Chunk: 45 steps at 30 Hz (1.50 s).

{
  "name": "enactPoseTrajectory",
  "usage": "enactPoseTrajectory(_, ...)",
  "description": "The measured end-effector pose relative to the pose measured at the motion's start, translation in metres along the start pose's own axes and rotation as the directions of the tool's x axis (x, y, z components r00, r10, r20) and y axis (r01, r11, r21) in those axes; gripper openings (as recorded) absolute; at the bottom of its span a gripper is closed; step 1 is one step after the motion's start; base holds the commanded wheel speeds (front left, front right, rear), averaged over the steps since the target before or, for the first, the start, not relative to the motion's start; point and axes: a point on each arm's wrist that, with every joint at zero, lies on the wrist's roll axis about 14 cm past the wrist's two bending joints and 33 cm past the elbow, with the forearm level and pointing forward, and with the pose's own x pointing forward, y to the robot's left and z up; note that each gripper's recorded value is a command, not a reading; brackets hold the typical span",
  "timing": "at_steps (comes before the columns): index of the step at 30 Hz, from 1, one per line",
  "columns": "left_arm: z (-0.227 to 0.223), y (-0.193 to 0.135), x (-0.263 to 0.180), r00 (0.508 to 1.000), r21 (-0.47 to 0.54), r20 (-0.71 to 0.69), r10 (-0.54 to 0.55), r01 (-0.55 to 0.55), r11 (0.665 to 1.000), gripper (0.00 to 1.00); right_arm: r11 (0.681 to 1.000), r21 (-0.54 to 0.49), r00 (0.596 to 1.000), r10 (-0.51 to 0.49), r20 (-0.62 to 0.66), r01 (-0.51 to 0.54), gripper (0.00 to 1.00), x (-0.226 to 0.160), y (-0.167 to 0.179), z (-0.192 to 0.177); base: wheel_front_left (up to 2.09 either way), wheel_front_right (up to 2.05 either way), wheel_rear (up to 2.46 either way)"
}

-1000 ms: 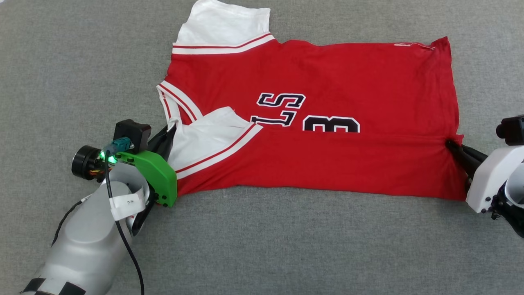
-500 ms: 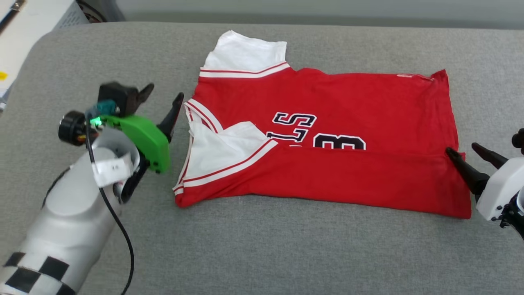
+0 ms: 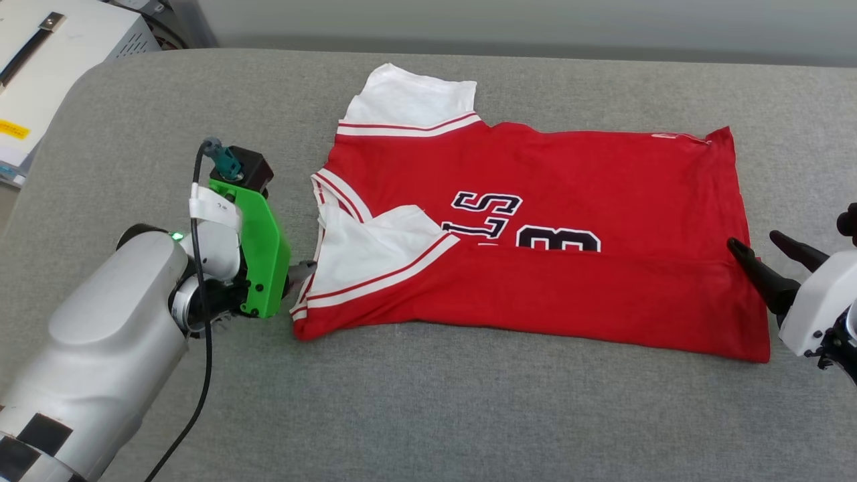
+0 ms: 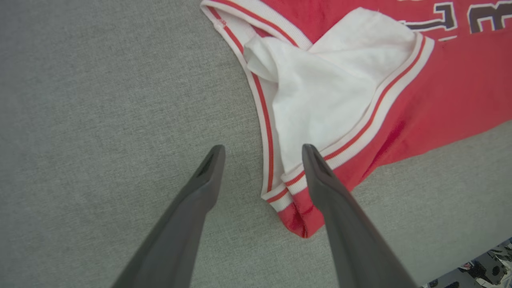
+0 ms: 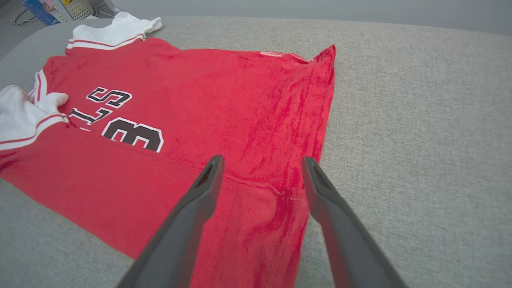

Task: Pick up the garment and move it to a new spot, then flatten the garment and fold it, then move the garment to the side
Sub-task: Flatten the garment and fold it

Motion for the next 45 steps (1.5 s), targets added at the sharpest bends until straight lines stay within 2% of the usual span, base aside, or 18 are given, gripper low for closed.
enactPoseTrajectory(8,-0.055,-0.011,0.024,0.976,-0.024,-0.211,-0.052,0.048,0.999,1.00,1.000,0.022,0.999,-0.013,-0.037,0.014,1.00,0.000,-0.005,-0.013,0.00,0.00,0.00)
enactPoseTrajectory(15,-0.073,-0.006,0.036,0.959,-0.010,-0.280,-0.045,0.044,0.999,1.00,0.999,0.030,0.998,-0.029,-0.063,0.031,1.00,-0.001,-0.010,-0.024,0.00,0.00,0.00)
enactPoseTrajectory(16,-0.072,-0.005,0.037,0.962,-0.010,-0.271,-0.043,0.042,0.999,0.11,0.999,0.026,0.997,-0.028,-0.068,0.030,1.00,-0.001,-0.010,-0.025,0.00,0.00,0.00)
enactPoseTrajectory(17,-0.071,-0.005,0.038,0.965,-0.010,-0.259,-0.040,0.039,0.999,0.00,0.999,0.017,0.997,-0.026,-0.068,0.027,1.00,-0.002,-0.009,-0.024,0.00,0.00,0.00)
enactPoseTrajectory(23,-0.057,-0.010,0.031,0.985,0.018,-0.171,-0.035,0.039,0.999,0.00,0.994,-0.102,0.999,-0.029,-0.032,0.025,1.00,-0.014,-0.011,0.009,0.00,0.00,0.00)
enactPoseTrajectory(27,-0.042,-0.017,0.018,0.995,0.042,-0.091,-0.047,0.051,0.998,0.00,0.987,-0.158,0.994,-0.057,-0.098,0.041,1.00,-0.028,-0.020,0.021,0.00,0.00,0.00)
enactPoseTrajectory(33,-0.029,-0.016,0.006,0.998,0.066,-0.020,-0.053,0.054,0.996,0.00,0.986,-0.166,0.943,-0.081,-0.323,0.028,1.00,-0.039,-0.025,-0.004,0.00,0.00,0.00)
enactPoseTrajectory(37,-0.029,-0.018,0.008,0.998,0.065,-0.012,-0.061,0.061,0.996,0.00,0.985,-0.169,0.903,-0.092,-0.419,0.022,1.00,-0.036,-0.027,-0.029,0.00,0.00,0.00)
enactPoseTrajectory(45,-0.038,-0.015,0.019,0.998,0.046,-0.022,-0.061,0.062,0.997,0.00,0.999,-0.041,0.828,-0.034,-0.560,0.013,1.00,-0.018,-0.011,-0.097,0.00,0.00,0.00)
